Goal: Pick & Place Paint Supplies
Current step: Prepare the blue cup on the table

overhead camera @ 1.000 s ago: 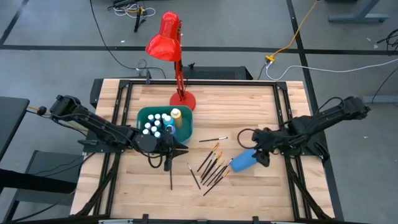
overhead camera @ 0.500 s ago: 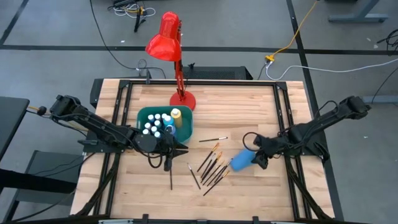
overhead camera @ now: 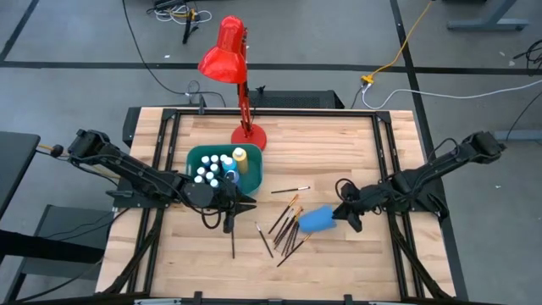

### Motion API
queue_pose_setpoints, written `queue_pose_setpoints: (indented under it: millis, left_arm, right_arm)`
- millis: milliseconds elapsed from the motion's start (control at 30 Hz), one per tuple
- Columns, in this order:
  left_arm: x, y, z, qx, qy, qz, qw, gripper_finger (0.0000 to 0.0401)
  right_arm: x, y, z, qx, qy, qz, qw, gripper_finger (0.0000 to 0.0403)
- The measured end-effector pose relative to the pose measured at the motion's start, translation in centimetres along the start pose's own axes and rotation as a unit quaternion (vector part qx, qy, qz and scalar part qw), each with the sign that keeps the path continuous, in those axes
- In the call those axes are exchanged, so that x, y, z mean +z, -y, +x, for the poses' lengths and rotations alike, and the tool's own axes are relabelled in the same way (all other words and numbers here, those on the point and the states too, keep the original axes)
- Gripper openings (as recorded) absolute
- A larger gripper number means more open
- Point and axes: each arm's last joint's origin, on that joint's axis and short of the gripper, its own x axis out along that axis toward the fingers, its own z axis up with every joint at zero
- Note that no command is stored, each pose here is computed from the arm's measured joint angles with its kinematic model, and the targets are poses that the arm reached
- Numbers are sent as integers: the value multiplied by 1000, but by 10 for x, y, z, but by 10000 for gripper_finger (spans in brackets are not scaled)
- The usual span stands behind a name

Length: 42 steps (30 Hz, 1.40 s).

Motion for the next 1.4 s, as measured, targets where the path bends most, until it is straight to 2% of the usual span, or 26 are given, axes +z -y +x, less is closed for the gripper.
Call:
queue_pose_setpoints:
  millis: [67,133,267,433,633,867,1000,1133,1233,1300,1400]
  left_arm:
    - [0,0,0,0,0,0,1000,82]
    - [0,0,0,0,0,0,1000,82]
    - [0,0,0,0,0,-1,1000,82]
    - [0,1,0,-16,-6,-2,1000,82]
    - [0,1,0,-17,-6,-3,1000,82]
    - [0,1,0,-17,-6,-2,1000,82]
    - [0,1,0,-17,-6,-2,1000,82]
    - [0,1,0,-17,-6,-3,1000,82]
    - [0,1,0,-17,-6,-2,1000,82]
    - [0,1,0,-17,-6,-3,1000,82]
    - [0,1,0,-13,-5,-3,1000,82]
  right_arm:
    - [2,0,0,1,6,15,1000,33]
    - [3,0,0,4,11,18,1000,11]
    - [6,-1,0,-2,37,21,999,30]
    - [11,-6,-1,33,54,-14,998,40]
    - [16,-11,-2,57,85,-20,995,7]
    - [16,-11,-2,61,79,-18,995,5]
    - [14,-9,-1,50,66,-21,996,33]
    - [5,-1,0,11,20,-4,1000,90]
    - [4,0,0,4,13,-3,1000,134]
    - [6,-1,0,16,17,-6,1000,158]
    - [7,-6,-3,63,10,-18,998,188]
